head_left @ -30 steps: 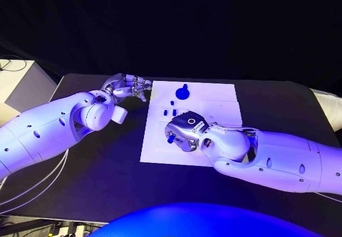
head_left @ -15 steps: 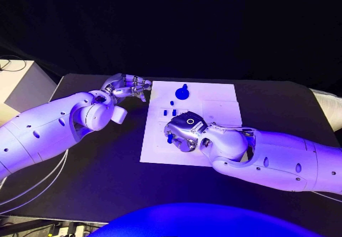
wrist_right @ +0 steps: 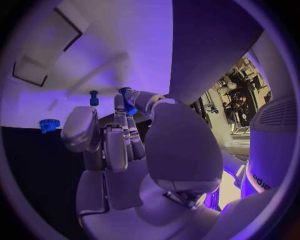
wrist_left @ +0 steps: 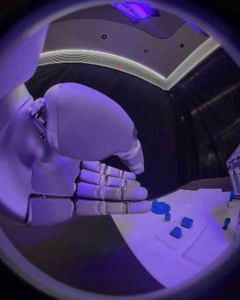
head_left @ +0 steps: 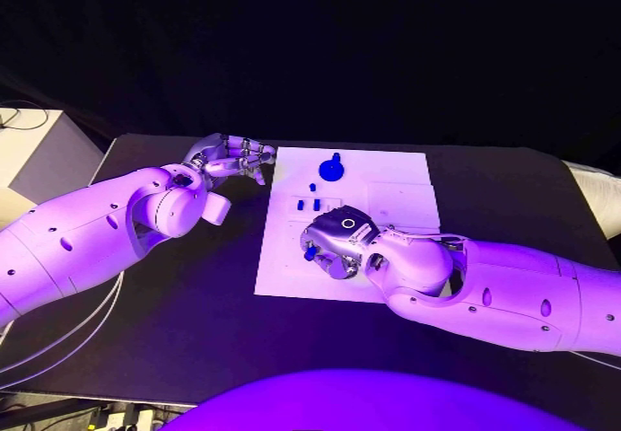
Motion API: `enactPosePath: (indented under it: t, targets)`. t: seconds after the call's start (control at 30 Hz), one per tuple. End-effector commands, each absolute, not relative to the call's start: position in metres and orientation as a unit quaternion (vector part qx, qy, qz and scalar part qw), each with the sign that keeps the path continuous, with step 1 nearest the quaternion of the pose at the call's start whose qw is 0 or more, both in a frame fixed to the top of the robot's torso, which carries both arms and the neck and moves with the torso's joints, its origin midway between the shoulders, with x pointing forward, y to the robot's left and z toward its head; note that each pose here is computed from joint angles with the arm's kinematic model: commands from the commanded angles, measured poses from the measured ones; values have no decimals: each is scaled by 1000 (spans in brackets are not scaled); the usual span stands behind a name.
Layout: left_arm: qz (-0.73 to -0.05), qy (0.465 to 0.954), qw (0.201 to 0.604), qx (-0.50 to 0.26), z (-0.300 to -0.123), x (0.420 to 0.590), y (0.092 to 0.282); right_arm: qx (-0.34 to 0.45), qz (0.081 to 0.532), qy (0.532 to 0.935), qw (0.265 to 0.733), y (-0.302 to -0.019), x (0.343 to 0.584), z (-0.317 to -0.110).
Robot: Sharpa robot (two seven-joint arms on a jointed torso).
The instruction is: Assemble the parts on the task board
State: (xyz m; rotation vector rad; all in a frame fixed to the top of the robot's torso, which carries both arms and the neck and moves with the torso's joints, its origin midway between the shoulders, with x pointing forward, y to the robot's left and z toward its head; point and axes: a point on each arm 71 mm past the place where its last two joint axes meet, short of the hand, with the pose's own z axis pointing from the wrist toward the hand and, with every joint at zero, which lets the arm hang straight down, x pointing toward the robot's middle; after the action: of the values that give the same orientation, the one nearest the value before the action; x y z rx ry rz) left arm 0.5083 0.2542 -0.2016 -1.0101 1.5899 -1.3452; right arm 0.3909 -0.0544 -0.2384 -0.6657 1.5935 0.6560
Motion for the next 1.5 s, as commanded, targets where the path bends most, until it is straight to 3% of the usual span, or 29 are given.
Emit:
enactPosePath:
  t: [0.03,1.07,1.3,1.5]
  targets:
    - [-536,627,400,-399,-201,508,253,-288,283,690,601,-55,389,-240]
    - [-535,628,399,-400,-201,508,254,-239,286,664,648,-73,395,-232]
    - [-537,622,405,-401,-200,508,255,-137,326,674,648,-106,408,-210]
    - [-538,619,405,-404,-203,507,256,-26,352,711,608,-149,430,-192]
